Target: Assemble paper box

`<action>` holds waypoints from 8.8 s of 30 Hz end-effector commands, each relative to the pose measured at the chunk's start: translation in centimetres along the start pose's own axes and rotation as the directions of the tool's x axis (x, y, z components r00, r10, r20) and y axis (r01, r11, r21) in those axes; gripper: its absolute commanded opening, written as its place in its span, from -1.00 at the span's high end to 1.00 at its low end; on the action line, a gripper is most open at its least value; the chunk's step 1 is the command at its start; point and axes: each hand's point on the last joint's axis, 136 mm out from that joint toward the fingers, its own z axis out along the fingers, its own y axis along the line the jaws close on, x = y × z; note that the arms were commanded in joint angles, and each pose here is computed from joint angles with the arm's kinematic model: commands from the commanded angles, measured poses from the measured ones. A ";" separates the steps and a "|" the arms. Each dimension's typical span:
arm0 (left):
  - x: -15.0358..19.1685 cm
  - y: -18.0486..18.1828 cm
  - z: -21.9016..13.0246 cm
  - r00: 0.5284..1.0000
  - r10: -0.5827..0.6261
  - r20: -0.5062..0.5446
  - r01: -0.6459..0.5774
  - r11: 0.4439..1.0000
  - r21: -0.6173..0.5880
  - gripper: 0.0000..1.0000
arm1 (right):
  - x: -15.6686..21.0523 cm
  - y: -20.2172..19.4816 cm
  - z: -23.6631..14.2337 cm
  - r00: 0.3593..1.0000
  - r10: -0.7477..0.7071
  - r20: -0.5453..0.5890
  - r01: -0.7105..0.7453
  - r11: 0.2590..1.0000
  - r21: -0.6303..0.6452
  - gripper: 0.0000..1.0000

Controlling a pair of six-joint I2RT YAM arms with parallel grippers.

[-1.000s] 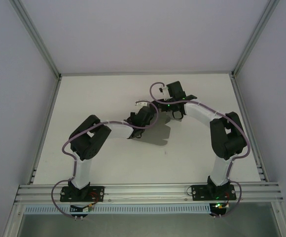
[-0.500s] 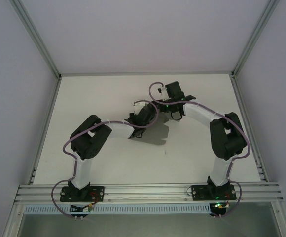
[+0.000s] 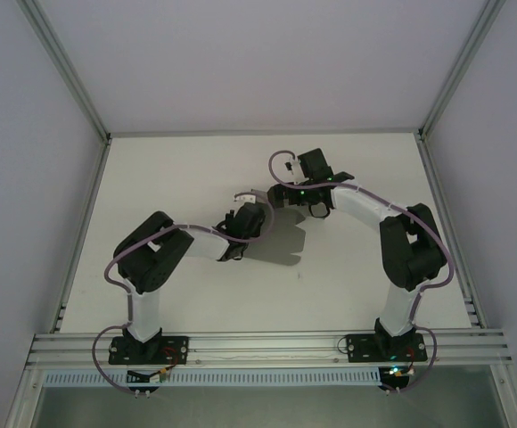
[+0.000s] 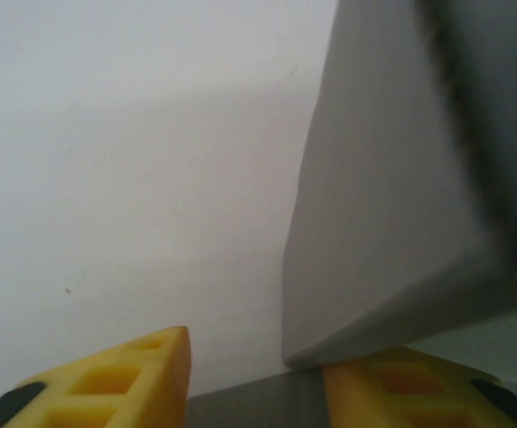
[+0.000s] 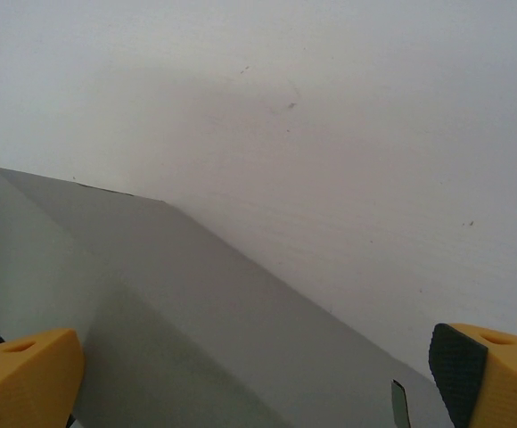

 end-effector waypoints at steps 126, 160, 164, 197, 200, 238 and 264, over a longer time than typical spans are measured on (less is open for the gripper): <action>-8.1 -2.1 -4.8 0.987 -0.107 -0.123 0.141 0.939 0.312 1.00 | 1.1 -7.8 -18.2 0.933 0.046 0.357 -0.131 0.967 0.219 -0.26; -9.6 -2.8 -5.4 0.985 -0.130 -0.112 0.161 0.925 0.345 1.00 | 2.5 1.4 -7.6 0.988 -0.108 0.109 0.132 0.962 -0.240 -0.23; -9.4 -2.8 -5.5 0.986 -0.118 -0.118 0.153 0.924 0.350 1.00 | 1.7 0.4 -7.6 0.966 -0.205 0.157 0.222 0.970 -0.101 -0.25; -10.6 -6.0 -6.7 0.995 -0.022 -0.100 0.061 0.908 0.414 1.00 | -1.3 0.9 -4.6 0.919 -0.302 0.253 0.288 0.953 0.093 0.00; -10.5 -5.9 -6.7 0.995 -0.007 -0.103 0.050 0.908 0.417 1.00 | -0.6 1.4 -5.6 0.929 -0.281 0.241 0.291 0.957 -0.007 -0.11; -10.3 -9.1 -8.0 0.991 0.082 -0.102 -0.021 0.869 0.494 1.00 | -3.7 -0.1 -5.2 0.899 -0.264 0.349 0.212 0.961 0.180 0.16; -10.4 -9.3 -9.1 0.992 0.097 -0.078 -0.042 0.850 0.524 1.00 | -4.1 -0.7 -6.0 0.909 -0.231 0.348 0.209 0.973 0.100 0.69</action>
